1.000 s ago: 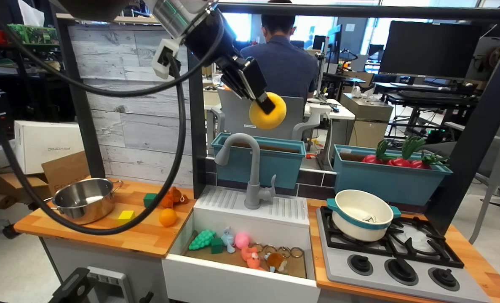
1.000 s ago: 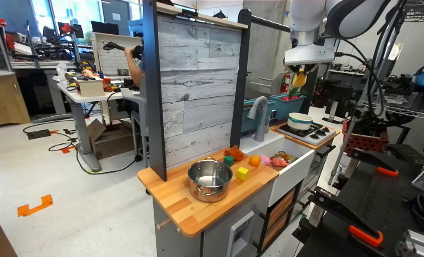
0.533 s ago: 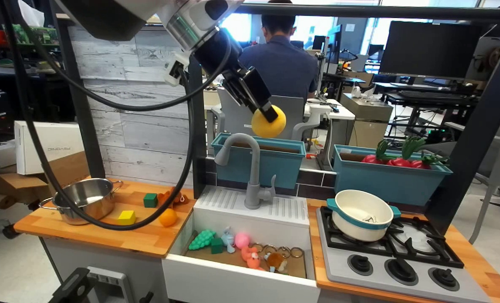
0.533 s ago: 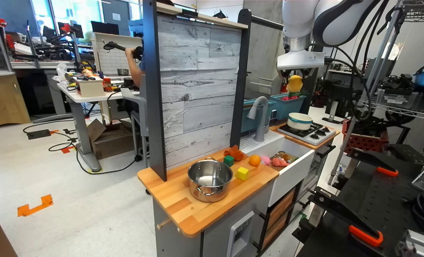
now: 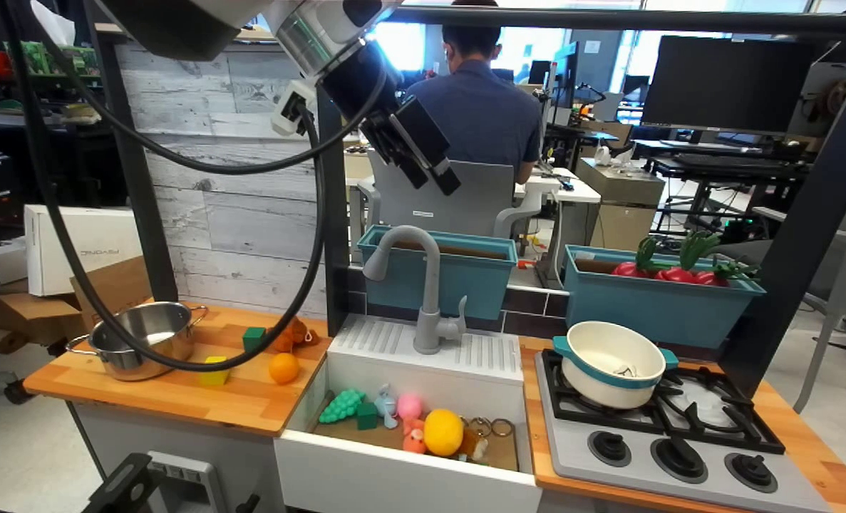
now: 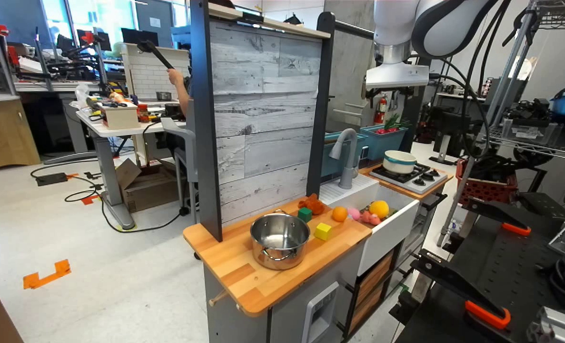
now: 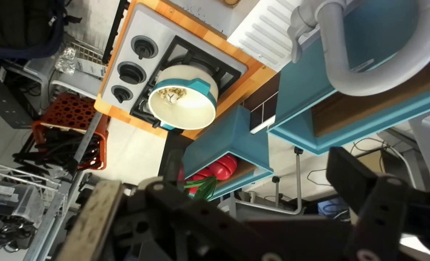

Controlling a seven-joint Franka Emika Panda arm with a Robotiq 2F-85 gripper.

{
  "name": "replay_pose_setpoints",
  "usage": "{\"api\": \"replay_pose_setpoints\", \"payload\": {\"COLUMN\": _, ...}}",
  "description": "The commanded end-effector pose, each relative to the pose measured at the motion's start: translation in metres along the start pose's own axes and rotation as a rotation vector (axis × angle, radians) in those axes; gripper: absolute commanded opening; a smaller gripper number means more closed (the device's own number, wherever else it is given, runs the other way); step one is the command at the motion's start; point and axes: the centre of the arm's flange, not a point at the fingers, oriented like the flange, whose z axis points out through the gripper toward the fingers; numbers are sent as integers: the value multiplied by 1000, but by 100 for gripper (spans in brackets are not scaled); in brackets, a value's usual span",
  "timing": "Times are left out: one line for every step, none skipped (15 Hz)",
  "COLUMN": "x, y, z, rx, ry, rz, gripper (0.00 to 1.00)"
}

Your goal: Remove the yellow plush toy from the silver pot, put it in the sink and put the yellow block, plastic orange and brown toy in the silver pot

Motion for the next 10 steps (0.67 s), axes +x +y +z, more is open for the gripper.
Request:
{"api": "replay_pose_setpoints", "payload": {"x": -4, "y": -6, "z": -12, "rx": 118, "ry": -146, "rz": -40, "gripper": 100}}
{"api": "replay_pose_setpoints", "payload": {"x": -13, "y": -13, "z": -17, "rx": 150, "ry": -182, "rz": -58, "gripper": 100}}
{"api": "replay_pose_setpoints", "payload": {"x": -23, "y": -20, "z": -23, "rx": 180, "ry": -216, "rz": -82, "gripper": 100}}
{"api": "replay_pose_setpoints", "payload": {"x": -34, "y": -28, "z": -32, "rx": 210, "ry": -249, "rz": -110, "gripper": 100}}
{"api": "replay_pose_setpoints", "payload": {"x": -48, "y": -37, "z": -43, "rx": 241, "ry": -280, "rz": -141, "gripper": 100}}
{"api": "replay_pose_setpoints", "payload": {"x": -60, "y": -44, "z": -53, "rx": 270, "ry": -313, "rz": -176, "gripper": 100}}
{"api": "replay_pose_setpoints", "payload": {"x": -76, "y": -56, "z": -61, "rx": 294, "ry": -347, "rz": -216, "gripper": 100}}
{"api": "replay_pose_setpoints", "payload": {"x": -89, "y": -65, "z": -69, "rx": 315, "ry": -383, "rz": -258, "gripper": 100}}
{"api": "replay_pose_setpoints", "payload": {"x": -104, "y": -77, "z": -75, "rx": 332, "ry": -419, "rz": -304, "gripper": 100}}
{"api": "replay_pose_setpoints", "payload": {"x": -117, "y": -88, "z": -80, "rx": 338, "ry": -454, "rz": -353, "gripper": 100}}
